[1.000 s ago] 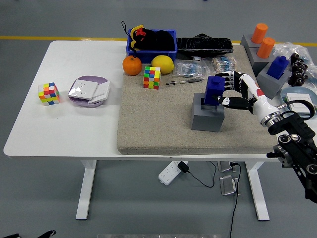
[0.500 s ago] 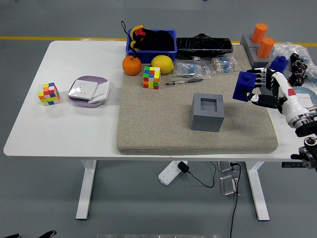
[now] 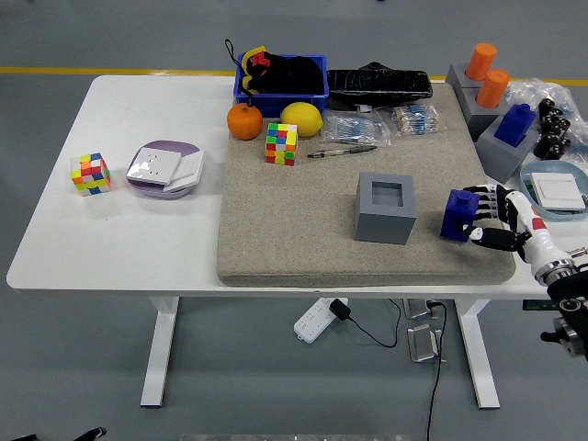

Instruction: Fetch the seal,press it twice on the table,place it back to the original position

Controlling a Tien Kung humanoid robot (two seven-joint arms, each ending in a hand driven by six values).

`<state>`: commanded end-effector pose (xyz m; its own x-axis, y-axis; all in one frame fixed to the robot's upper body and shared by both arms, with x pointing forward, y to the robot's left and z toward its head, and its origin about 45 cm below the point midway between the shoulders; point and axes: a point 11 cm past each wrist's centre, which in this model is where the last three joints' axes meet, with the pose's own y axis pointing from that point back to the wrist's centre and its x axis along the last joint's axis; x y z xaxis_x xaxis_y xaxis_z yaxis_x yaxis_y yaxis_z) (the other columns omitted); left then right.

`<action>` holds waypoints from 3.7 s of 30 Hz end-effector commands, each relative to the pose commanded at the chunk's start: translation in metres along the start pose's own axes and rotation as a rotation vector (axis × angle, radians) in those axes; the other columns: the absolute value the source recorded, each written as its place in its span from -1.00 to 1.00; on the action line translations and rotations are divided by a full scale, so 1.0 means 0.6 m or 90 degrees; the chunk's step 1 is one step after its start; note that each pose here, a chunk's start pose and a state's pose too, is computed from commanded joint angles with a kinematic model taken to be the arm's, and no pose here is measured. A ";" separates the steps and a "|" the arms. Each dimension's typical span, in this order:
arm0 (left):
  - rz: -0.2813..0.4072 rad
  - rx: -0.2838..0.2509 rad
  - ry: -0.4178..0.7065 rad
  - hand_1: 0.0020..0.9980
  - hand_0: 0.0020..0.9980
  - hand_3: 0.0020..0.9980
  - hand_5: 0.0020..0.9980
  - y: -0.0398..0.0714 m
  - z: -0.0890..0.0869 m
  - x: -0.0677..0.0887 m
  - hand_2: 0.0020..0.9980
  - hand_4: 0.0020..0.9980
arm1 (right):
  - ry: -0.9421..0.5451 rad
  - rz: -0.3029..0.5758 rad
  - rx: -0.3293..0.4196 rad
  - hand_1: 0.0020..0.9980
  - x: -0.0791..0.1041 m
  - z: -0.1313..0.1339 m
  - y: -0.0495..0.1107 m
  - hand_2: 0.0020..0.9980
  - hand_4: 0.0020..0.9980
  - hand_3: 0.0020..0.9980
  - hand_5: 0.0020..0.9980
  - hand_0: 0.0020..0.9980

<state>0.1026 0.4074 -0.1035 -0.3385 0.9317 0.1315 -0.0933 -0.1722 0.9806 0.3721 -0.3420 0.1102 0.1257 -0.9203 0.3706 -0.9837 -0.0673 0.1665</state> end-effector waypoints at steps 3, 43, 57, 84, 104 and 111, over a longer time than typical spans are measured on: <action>-0.001 0.000 -0.001 0.57 0.63 0.60 -0.14 0.000 0.000 -0.001 0.53 0.37 | 0.002 -0.003 -0.011 -0.22 -0.004 0.011 0.003 -0.22 0.35 -0.25 -1.00 0.06; 0.005 -0.001 -0.001 0.57 0.63 0.60 -0.14 0.001 0.003 0.006 0.53 0.37 | -0.010 -0.142 0.144 -0.23 -0.081 -0.186 -0.058 -0.23 0.32 -0.27 -1.00 0.05; 0.002 -0.007 -0.001 0.57 0.63 0.60 -0.14 0.002 0.010 0.003 0.53 0.37 | 0.013 -0.175 0.131 -0.23 -0.095 -0.188 -0.070 -0.23 0.31 -0.27 -1.00 0.05; 0.001 -0.007 0.000 0.58 0.63 0.60 -0.14 0.002 0.011 0.002 0.53 0.37 | 0.052 -0.184 0.115 -0.23 -0.087 -0.175 -0.077 -0.23 0.32 -0.26 -1.00 0.05; -0.001 -0.008 0.000 0.58 0.63 0.60 -0.14 0.002 0.012 0.000 0.53 0.37 | 0.055 -0.189 0.107 -0.21 -0.091 -0.168 -0.079 -0.20 0.34 -0.22 -1.00 0.07; 0.000 -0.008 0.000 0.57 0.63 0.60 -0.14 0.002 0.012 0.001 0.53 0.38 | 0.053 -0.195 0.109 -0.08 -0.095 -0.169 -0.079 -0.05 0.42 -0.02 -1.00 0.17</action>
<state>0.1088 0.4097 -0.1012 -0.3383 0.9319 0.1308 -0.1047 -0.1754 0.9789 0.4245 -0.2474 0.1742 0.4207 -0.8131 0.4023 -0.9053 -0.4051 0.1278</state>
